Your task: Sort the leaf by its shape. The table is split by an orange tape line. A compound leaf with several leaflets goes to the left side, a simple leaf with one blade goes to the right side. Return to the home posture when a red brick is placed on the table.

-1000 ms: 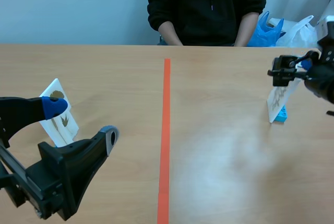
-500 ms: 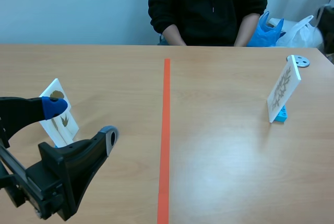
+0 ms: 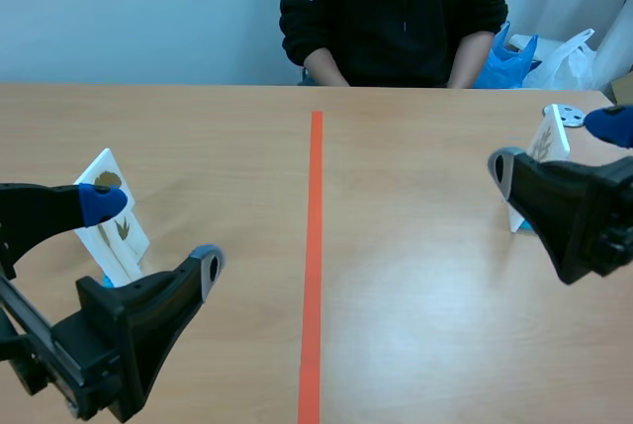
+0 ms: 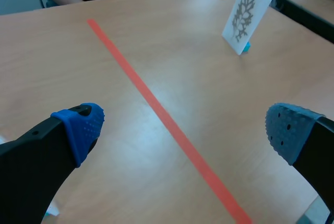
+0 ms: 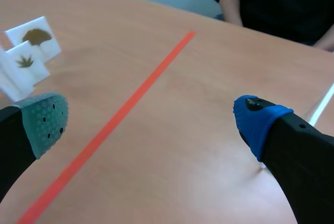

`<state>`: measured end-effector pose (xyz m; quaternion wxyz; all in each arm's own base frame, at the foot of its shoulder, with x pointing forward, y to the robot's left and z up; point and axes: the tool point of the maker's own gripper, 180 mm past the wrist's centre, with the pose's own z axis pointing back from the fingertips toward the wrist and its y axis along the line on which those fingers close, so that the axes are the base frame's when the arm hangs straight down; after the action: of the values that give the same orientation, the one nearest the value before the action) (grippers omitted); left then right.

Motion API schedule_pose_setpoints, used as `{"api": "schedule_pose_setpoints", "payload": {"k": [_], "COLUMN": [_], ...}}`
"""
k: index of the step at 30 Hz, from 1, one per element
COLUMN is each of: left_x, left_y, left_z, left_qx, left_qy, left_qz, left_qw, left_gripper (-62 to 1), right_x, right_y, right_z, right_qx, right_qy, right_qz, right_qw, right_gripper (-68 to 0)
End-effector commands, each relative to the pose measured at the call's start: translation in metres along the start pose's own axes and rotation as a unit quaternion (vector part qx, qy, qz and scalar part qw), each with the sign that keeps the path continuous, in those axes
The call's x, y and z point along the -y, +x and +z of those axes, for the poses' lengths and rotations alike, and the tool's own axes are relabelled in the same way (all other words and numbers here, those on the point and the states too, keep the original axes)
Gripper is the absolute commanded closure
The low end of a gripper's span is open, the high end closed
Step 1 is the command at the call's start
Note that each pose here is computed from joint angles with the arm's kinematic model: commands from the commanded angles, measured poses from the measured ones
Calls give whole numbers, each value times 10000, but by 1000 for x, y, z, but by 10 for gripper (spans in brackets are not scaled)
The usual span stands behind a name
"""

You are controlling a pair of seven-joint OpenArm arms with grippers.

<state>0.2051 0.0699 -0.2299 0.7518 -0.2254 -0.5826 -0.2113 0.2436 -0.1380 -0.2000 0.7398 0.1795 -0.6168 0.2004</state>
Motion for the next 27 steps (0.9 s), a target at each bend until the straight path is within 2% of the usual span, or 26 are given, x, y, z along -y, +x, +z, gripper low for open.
{"api": "schedule_pose_setpoints", "payload": {"k": [1,9,11,17,27], "left_x": [1,-9,-14,-13,-13], "left_y": [5,3,1,0,-1], "left_z": [0,0,0,1,1], "left_qx": [95,12,-51,-55,-71], "left_qy": [-43,211,336,312,311], "left_qz": [-29,-7,66,324,332], "left_qw": [9999,9998,9994,9990,9989], "left_gripper": [-623,-623,-623,-623,-623], "right_x": [-4,-20,-20,-19,-18], "right_y": [5,-14,-15,-13,-13], "right_z": [1,13,13,12,12], "right_qx": [34,-313,-333,-282,-293], "right_qy": [88,148,140,102,81], "right_qz": [75,-139,-149,-148,-135], "right_qw": [9999,9993,9992,9994,9994], "right_gripper": [-679,-679,-679,-679,-679]}}
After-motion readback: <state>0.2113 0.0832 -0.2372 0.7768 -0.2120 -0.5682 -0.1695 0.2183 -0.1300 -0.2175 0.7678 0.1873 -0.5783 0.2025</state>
